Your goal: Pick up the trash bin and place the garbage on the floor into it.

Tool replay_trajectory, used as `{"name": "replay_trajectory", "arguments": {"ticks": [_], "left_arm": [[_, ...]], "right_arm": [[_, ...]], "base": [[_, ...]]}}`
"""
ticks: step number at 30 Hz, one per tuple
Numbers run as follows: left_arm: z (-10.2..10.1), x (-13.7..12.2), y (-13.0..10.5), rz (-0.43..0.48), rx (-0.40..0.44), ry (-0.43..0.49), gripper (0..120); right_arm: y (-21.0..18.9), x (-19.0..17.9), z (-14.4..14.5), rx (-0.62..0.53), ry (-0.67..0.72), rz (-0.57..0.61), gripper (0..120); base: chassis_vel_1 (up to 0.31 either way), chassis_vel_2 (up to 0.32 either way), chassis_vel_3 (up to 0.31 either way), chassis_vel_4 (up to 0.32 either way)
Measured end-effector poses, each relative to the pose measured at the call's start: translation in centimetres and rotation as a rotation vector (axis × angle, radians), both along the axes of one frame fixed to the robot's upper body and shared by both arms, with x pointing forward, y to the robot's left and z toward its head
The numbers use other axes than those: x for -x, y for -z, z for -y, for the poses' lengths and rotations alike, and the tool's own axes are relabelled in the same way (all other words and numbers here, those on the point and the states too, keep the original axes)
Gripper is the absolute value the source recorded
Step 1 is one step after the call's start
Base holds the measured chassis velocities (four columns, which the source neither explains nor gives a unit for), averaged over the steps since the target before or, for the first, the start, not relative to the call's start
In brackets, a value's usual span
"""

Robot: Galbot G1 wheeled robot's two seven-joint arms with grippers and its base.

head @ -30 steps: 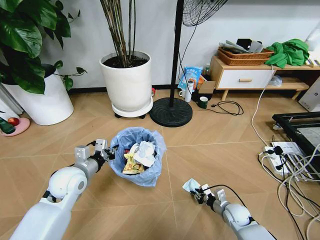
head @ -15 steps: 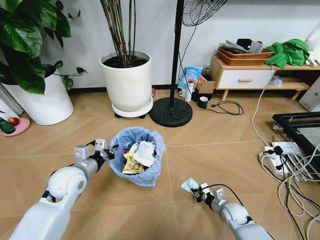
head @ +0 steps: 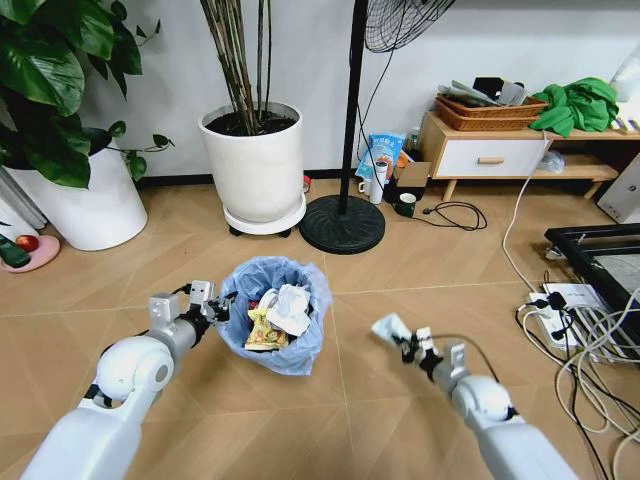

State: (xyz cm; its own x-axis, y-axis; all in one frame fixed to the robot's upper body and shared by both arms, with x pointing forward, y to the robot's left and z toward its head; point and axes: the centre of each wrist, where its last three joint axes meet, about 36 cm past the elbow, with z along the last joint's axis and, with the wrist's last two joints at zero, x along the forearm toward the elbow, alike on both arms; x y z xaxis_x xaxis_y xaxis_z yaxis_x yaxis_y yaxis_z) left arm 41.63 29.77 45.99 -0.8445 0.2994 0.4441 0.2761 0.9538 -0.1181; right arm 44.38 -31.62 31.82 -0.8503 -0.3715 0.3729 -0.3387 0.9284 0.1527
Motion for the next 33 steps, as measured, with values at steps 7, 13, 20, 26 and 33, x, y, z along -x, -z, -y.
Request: {"name": "replay_trajectory", "arguments": {"ticks": [7, 13, 20, 26, 33], "left_arm": [[0.0, 0.0, 0.0, -0.005, -0.006, -0.002, 0], [-0.2, -0.3, 0.1, -0.019, -0.017, -0.015, 0], [-0.1, -0.9, 0.4, -0.032, -0.020, -0.014, 0], [-0.2, -1.6, 0.3, -0.034, -0.013, -0.011, 0], [-0.2, -2.0, 0.3, -0.035, -0.009, -0.010, 0]], "right_arm": [[-7.5, -2.7, -1.9, -0.035, -0.087, 0.165, 0], [-14.7, -3.0, -5.3, -0.078, -0.236, 0.276, 0], [-18.0, -2.4, -9.1, -0.099, -0.358, 0.297, 0], [-19.2, -1.8, -12.7, -0.128, -0.493, 0.292, 0], [-19.1, -1.7, -16.1, -0.110, -0.613, 0.264, 0]], "base": [[0.000, 0.000, 0.000, 0.000], [0.000, 0.000, 0.000, 0.000], [0.000, 0.000, 0.000, 0.000], [0.000, 0.000, 0.000, 0.000], [0.000, 0.000, 0.000, 0.000]]}}
